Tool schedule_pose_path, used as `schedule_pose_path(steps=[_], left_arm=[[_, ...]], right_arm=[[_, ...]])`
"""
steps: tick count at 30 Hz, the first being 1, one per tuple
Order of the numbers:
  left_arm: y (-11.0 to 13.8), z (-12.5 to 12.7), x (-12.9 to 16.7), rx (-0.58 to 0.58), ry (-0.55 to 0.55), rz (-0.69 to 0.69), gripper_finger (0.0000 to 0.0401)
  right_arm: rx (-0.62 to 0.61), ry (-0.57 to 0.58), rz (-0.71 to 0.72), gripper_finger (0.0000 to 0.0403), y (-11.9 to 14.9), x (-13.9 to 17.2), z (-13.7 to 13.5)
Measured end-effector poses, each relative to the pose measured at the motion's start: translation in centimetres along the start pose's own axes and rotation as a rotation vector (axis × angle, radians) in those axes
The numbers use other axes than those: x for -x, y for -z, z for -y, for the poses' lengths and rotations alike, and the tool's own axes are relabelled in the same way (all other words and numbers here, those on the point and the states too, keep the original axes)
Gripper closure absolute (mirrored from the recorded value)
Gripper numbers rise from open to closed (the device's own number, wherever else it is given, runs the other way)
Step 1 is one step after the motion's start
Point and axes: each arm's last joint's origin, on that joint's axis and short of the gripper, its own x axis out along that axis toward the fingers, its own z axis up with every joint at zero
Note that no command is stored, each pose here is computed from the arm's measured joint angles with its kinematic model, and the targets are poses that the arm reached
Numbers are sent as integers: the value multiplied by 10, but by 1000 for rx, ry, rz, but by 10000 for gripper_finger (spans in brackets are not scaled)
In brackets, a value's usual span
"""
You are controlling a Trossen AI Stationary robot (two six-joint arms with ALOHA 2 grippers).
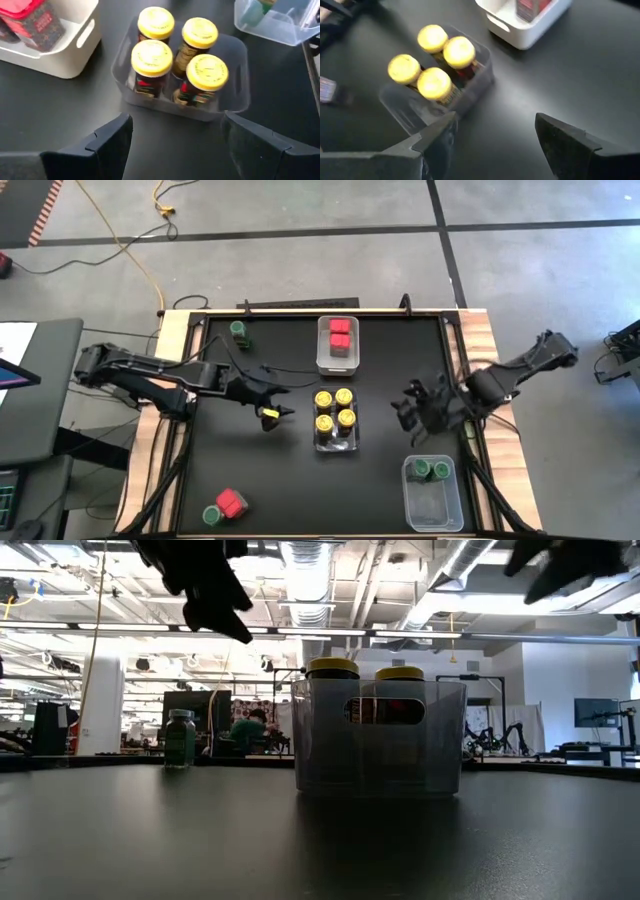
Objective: Sort spices by type
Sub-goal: Put the bottom green seasoning bottle into the transparent bin
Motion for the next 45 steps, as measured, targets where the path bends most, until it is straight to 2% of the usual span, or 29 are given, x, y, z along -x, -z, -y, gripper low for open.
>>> schedule_pose_path(steps=[5, 8, 15, 19, 23, 25, 34, 38, 45], left_arm=[[-2, 16, 12, 21, -54, -25, 111], [-4, 23, 25, 14, -89, -91, 111], [-15, 34, 59, 172, -175, -162, 111], [-19, 41, 69, 227, -162, -158, 111], [-17, 50, 74, 210, -121, -164, 111], [-15, 56, 76, 206, -90, -174, 111], [3, 83, 89, 370, -18, -226, 111], [16, 96, 96, 457, -18, -280, 111], [46, 120, 99, 506, -79, -390, 111]], right_arm=[[35, 74, -6, 108, 22, -1, -5], [89, 81, -19, 108, 33, -5, -13], [245, 53, -64, 108, 54, -3, -21], [282, 8, -75, 108, 69, 2, -8], [268, -68, -80, 108, 79, 0, 11], [272, -95, -76, 108, 81, -2, 21], [269, -164, -23, 108, 69, -10, 47], [279, -176, 2, 108, 61, -12, 50], [291, -179, 29, 108, 54, -15, 48]])
